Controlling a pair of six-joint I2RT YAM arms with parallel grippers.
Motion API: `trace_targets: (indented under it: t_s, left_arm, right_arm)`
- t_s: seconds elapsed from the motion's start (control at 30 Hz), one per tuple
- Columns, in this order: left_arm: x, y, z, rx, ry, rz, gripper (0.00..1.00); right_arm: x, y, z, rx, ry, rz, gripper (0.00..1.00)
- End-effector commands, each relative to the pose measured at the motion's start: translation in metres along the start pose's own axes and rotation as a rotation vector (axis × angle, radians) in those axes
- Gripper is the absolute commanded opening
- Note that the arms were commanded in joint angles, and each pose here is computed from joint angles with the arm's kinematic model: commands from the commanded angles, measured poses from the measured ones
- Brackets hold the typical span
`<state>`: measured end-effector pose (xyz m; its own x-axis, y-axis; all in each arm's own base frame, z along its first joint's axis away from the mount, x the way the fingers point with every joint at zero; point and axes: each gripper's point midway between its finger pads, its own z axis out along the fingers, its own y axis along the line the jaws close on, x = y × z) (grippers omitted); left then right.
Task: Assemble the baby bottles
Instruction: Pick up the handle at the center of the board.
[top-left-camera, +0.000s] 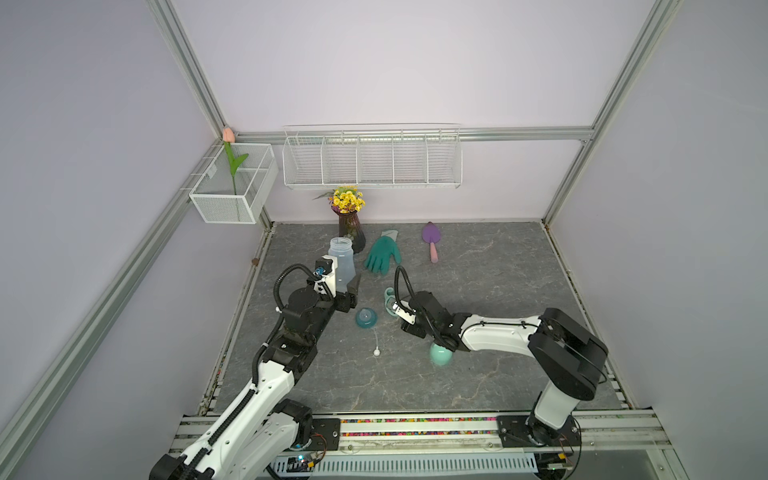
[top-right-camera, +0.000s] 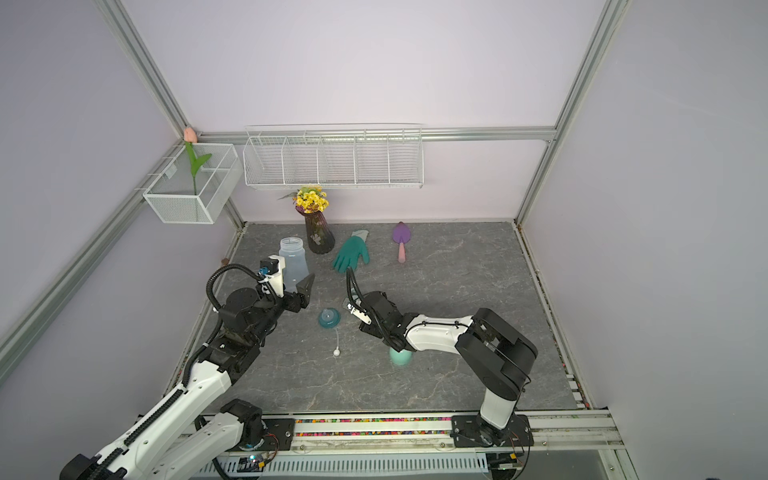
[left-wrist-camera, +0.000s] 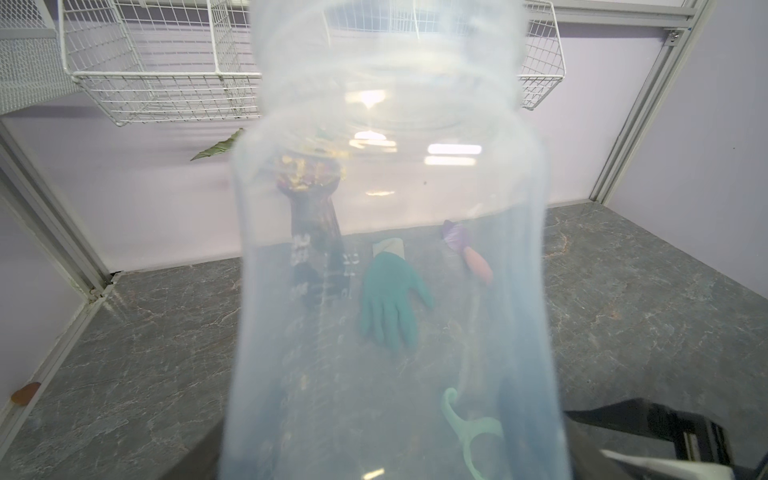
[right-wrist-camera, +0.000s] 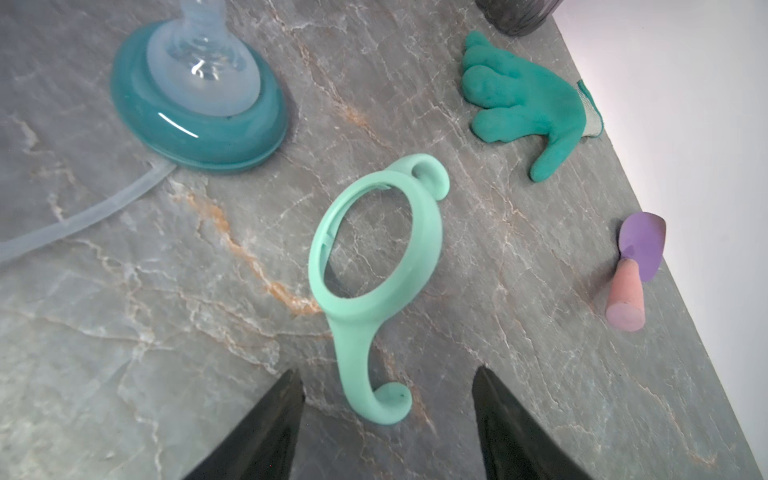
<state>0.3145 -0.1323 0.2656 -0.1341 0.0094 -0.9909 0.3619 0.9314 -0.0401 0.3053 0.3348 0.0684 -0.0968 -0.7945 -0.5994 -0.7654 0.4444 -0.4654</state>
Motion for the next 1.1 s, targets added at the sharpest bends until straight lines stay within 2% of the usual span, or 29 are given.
trace_targets:
  t_s: [0.0,0.5,1.07]
  left_arm:
    - [-0.010,0.004,-0.003,-0.021,-0.041,-0.017,0.00]
    - [-0.012,0.010,-0.011,-0.047,-0.073,-0.020,0.00]
    - [-0.014,0.013,-0.014,-0.064,-0.083,-0.013,0.00]
  right_arm:
    - [-0.003,0.002,0.000,0.011,-0.025,-0.009,0.68]
    - [0.012,0.010,0.017,0.058,0.030,-0.038,0.64]
    - [0.024,0.006,0.035,0.156,0.103,-0.119,0.52]
